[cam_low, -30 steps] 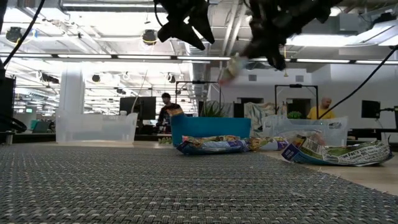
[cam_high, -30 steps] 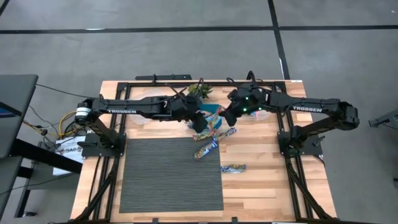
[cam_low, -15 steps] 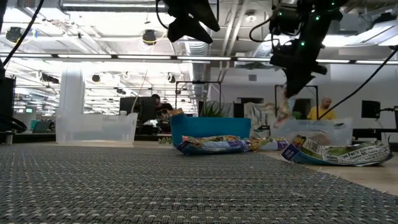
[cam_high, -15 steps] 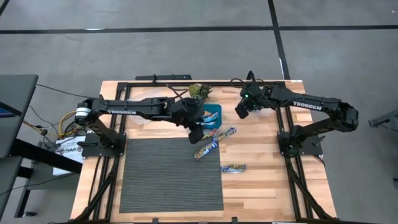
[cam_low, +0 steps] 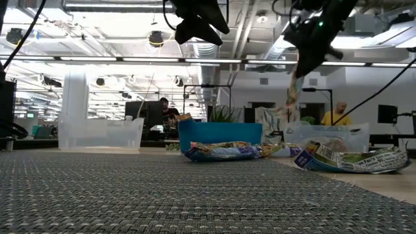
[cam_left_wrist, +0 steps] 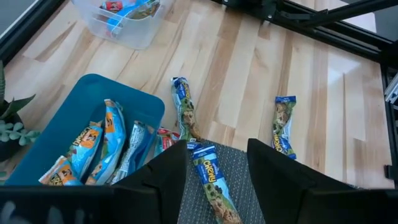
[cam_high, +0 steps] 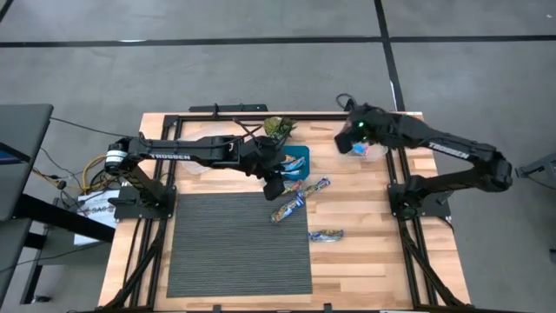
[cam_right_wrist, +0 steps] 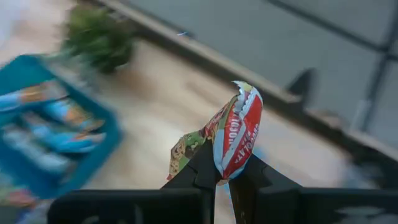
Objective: Pick and place Granola Bars by type
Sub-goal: Put the red granola bar into the right transparent bin
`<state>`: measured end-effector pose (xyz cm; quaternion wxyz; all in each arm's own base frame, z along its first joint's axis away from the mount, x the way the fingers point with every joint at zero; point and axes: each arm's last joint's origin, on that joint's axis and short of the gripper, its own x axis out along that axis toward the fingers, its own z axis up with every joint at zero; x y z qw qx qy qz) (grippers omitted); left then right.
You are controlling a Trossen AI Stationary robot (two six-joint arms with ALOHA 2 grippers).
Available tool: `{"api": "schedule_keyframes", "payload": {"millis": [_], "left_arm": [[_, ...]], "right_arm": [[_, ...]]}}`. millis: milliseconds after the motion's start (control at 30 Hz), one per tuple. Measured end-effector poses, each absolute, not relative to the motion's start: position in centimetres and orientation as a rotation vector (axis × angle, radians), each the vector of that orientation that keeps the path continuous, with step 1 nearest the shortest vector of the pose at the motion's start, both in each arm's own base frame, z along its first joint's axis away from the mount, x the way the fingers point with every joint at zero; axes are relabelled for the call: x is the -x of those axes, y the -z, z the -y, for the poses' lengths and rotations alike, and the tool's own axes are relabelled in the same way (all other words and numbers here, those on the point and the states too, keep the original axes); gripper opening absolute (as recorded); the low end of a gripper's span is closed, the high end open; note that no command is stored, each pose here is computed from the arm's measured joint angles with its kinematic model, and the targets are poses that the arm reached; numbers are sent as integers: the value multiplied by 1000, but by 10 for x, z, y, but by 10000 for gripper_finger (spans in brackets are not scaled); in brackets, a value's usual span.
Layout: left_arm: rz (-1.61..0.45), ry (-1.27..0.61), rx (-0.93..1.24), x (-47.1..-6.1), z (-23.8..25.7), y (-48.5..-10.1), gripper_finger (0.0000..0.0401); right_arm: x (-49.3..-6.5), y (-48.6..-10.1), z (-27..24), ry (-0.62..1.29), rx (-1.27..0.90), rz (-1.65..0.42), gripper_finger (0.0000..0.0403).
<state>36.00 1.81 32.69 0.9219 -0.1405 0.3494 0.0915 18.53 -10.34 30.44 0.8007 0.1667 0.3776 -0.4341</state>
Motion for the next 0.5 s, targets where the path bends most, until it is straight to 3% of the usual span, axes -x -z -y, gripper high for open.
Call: {"api": "schedule_keyframes", "payload": {"millis": [300,500], "left_arm": [[-717,-192,269,-360,-18,-327,160],[-712,-231,251,-360,-20,-327,160]], "right_arm": [[-157,-307,115,1019,-380,-1026,15],[-161,-300,125,1018,-365,-1085,41]]}}
